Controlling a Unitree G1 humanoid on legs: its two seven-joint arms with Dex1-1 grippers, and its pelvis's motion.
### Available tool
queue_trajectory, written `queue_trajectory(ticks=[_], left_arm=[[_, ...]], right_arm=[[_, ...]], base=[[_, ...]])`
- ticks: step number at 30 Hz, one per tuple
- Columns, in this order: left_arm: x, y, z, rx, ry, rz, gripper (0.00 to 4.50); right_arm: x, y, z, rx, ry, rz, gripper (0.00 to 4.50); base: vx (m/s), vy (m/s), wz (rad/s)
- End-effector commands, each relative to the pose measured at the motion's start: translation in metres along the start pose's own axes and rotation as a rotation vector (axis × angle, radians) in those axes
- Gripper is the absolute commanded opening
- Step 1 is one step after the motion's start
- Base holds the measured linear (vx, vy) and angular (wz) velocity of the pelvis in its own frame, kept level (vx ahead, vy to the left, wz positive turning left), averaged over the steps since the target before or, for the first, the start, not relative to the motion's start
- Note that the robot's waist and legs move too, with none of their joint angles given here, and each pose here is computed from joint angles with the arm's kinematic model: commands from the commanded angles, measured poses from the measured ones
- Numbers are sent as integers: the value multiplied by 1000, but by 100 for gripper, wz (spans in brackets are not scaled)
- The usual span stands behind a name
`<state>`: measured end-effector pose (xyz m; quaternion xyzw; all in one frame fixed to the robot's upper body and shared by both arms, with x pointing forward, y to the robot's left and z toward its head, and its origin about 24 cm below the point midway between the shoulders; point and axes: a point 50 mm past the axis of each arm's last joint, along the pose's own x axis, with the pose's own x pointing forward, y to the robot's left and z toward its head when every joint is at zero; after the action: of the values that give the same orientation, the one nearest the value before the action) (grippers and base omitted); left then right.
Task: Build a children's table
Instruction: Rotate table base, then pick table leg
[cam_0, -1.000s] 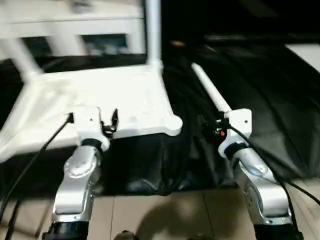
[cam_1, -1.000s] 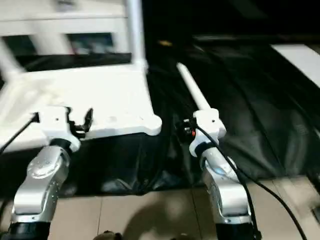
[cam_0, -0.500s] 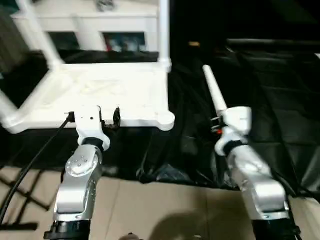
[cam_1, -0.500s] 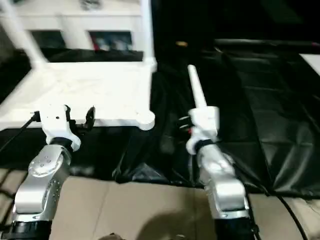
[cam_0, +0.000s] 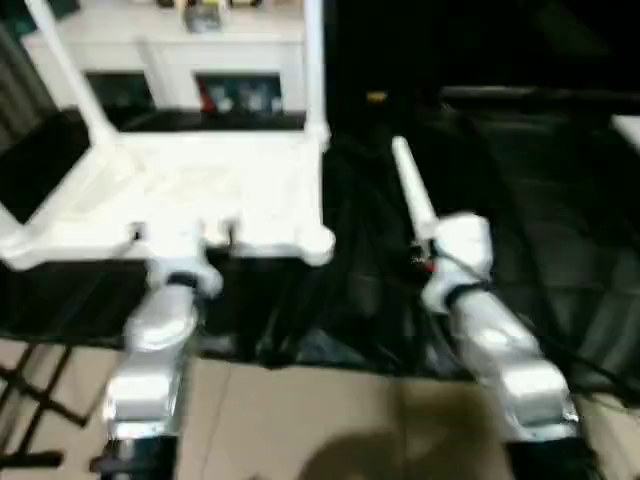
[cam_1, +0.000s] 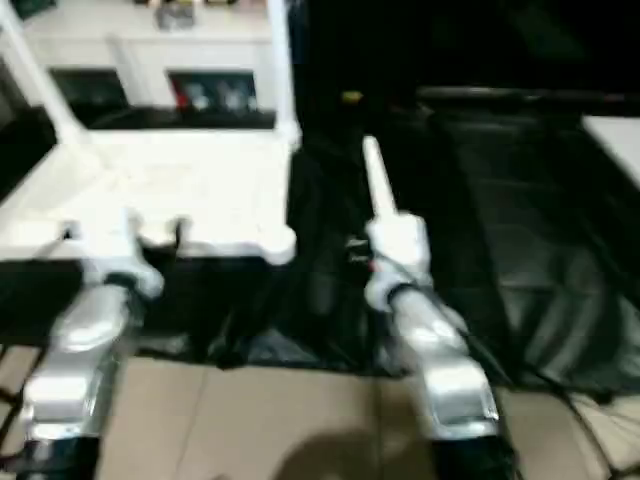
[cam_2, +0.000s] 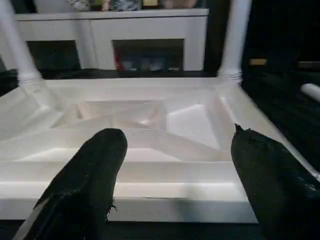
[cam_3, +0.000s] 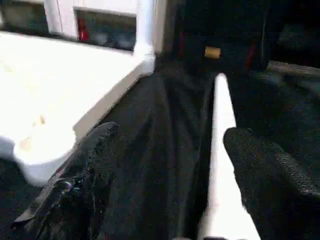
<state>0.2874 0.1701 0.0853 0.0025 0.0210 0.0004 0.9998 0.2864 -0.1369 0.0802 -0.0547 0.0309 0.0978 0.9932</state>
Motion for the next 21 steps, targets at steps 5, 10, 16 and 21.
queue_trajectory(ticks=[5,10,16,21], left_arm=[[-1,4,-1,1,7,13,387],[0,4,-2,6,9,11,387],[0,-1,-1,37,-2,-38,387],[-3,-15,3,43,-10,-257,422]], right_arm=[[7,-3,12,-10,-52,-82,363],[8,-3,2,120,69,7,363],[11,-16,4,153,64,-87,363],[19,-24,6,186,121,-85,403]], base=[[128,37,5],[70,-77,4],[131,25,-2],[94,21,0]])
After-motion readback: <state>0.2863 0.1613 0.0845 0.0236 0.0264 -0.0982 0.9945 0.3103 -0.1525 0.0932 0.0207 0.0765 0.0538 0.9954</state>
